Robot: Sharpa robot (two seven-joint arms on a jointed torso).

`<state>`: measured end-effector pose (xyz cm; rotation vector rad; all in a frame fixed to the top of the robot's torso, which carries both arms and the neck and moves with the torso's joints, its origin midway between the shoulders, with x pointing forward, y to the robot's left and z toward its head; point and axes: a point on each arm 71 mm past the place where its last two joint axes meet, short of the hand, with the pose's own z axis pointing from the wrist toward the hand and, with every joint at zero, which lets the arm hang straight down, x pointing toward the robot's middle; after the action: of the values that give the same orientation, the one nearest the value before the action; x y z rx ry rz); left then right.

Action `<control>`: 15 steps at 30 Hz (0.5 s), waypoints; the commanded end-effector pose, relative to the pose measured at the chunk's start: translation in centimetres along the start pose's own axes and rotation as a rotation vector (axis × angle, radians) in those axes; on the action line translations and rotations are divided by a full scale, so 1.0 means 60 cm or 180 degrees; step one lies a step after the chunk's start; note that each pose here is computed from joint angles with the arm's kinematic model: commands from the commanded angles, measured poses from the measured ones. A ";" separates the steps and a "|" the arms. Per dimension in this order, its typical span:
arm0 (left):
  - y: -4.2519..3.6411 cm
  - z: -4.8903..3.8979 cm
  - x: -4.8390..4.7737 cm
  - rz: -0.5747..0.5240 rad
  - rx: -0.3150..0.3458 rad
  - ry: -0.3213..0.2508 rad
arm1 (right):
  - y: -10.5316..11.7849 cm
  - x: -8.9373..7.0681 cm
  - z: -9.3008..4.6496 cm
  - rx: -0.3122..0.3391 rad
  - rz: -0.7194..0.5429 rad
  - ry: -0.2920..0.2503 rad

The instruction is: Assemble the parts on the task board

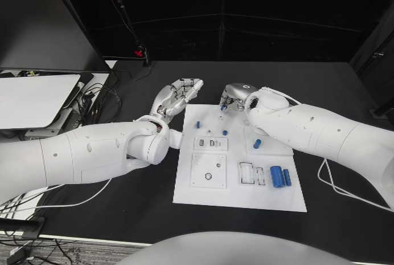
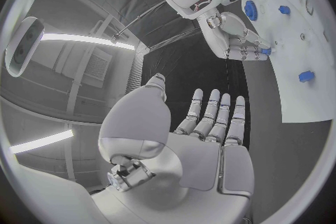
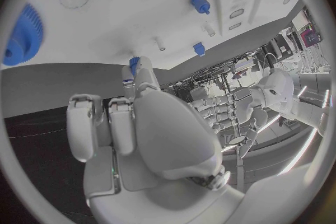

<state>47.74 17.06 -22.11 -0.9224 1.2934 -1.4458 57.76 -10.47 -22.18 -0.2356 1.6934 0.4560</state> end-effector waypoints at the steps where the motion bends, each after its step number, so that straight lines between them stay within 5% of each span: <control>1: -0.042 -0.006 0.002 -0.0005 0.1107 0.0029 | 0.001 -0.002 0.001 0.0020 -0.0018 -0.0006; 15: -0.042 -0.005 0.002 -0.0009 0.1100 0.0032 | 0.002 0.003 0.003 0.0029 -0.0019 0.0029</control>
<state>47.76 17.03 -22.11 -0.9221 1.2935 -1.4464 57.74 -10.30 -22.53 -0.2323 1.7037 0.4502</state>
